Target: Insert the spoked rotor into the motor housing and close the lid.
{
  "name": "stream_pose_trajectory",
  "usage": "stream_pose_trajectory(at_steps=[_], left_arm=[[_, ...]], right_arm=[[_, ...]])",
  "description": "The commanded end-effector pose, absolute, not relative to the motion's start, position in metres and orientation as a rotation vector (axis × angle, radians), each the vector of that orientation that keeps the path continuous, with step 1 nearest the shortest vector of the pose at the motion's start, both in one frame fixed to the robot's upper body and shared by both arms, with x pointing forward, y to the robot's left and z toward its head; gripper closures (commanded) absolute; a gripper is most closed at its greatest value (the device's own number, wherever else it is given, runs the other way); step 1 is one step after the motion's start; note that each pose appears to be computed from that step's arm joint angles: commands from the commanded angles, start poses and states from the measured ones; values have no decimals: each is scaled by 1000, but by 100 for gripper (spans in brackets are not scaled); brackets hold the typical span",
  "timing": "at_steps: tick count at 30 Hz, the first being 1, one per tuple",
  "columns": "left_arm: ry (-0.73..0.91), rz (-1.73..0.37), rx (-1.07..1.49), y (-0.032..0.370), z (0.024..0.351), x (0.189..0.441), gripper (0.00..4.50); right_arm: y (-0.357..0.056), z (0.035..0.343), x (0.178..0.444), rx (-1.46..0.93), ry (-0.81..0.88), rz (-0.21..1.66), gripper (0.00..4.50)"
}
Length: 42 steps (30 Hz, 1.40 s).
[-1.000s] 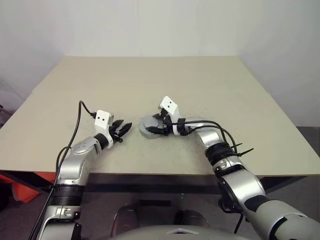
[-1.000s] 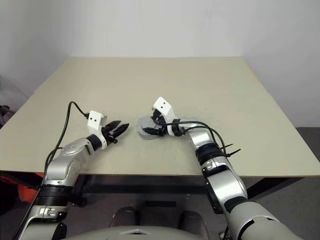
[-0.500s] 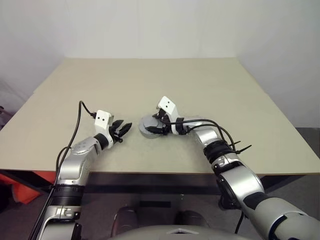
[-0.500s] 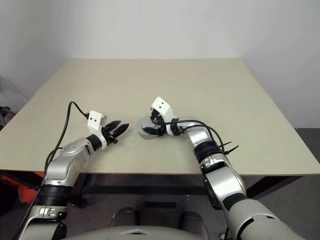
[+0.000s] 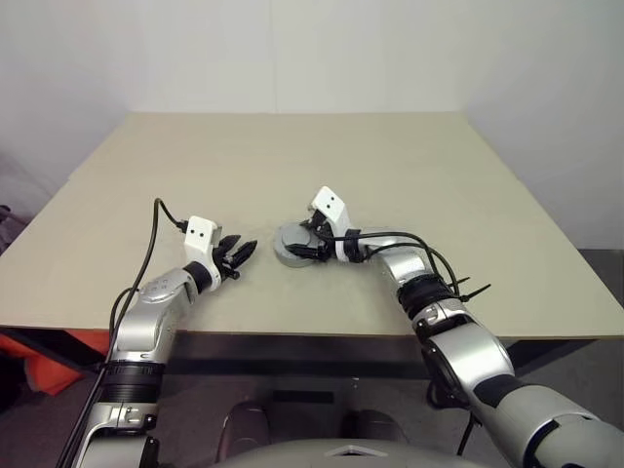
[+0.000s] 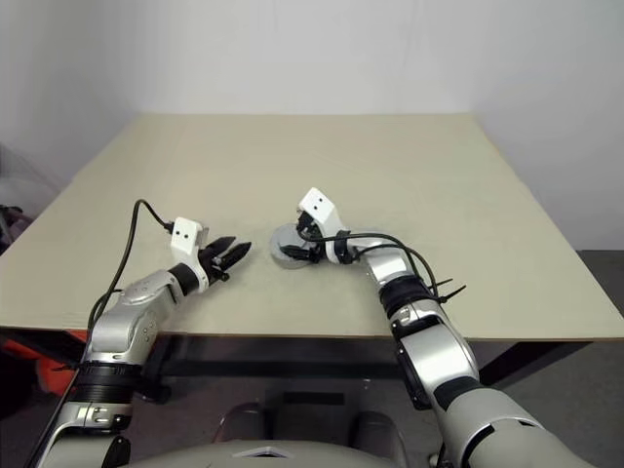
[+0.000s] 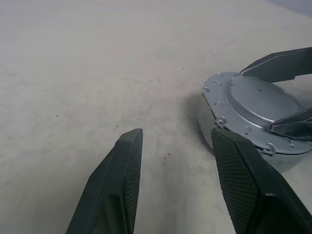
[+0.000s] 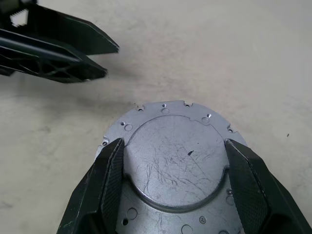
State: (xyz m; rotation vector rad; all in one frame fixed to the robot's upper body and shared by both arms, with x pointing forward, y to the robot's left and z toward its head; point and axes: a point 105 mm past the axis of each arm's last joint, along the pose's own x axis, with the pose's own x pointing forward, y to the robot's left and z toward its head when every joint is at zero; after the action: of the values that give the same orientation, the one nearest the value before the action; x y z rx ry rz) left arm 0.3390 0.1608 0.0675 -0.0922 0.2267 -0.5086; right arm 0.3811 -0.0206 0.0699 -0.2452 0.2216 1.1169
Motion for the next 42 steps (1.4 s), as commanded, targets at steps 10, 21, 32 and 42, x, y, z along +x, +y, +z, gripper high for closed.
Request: stream_pose_trajectory(at_steps=[10, 21, 32, 42], left_arm=[[171, -523, -77, 159, 83, 342, 213], [170, -527, -75, 158, 83, 342, 213], [169, -522, -71, 159, 83, 342, 213], [167, -518, -72, 160, 84, 342, 213]], right_arm=[[-18, 96, 381, -212, 110, 1143, 139], [-20, 98, 381, -226, 103, 1144, 139], [-22, 84, 379, -276, 152, 1147, 139], [-27, 69, 379, -314, 205, 1131, 139]])
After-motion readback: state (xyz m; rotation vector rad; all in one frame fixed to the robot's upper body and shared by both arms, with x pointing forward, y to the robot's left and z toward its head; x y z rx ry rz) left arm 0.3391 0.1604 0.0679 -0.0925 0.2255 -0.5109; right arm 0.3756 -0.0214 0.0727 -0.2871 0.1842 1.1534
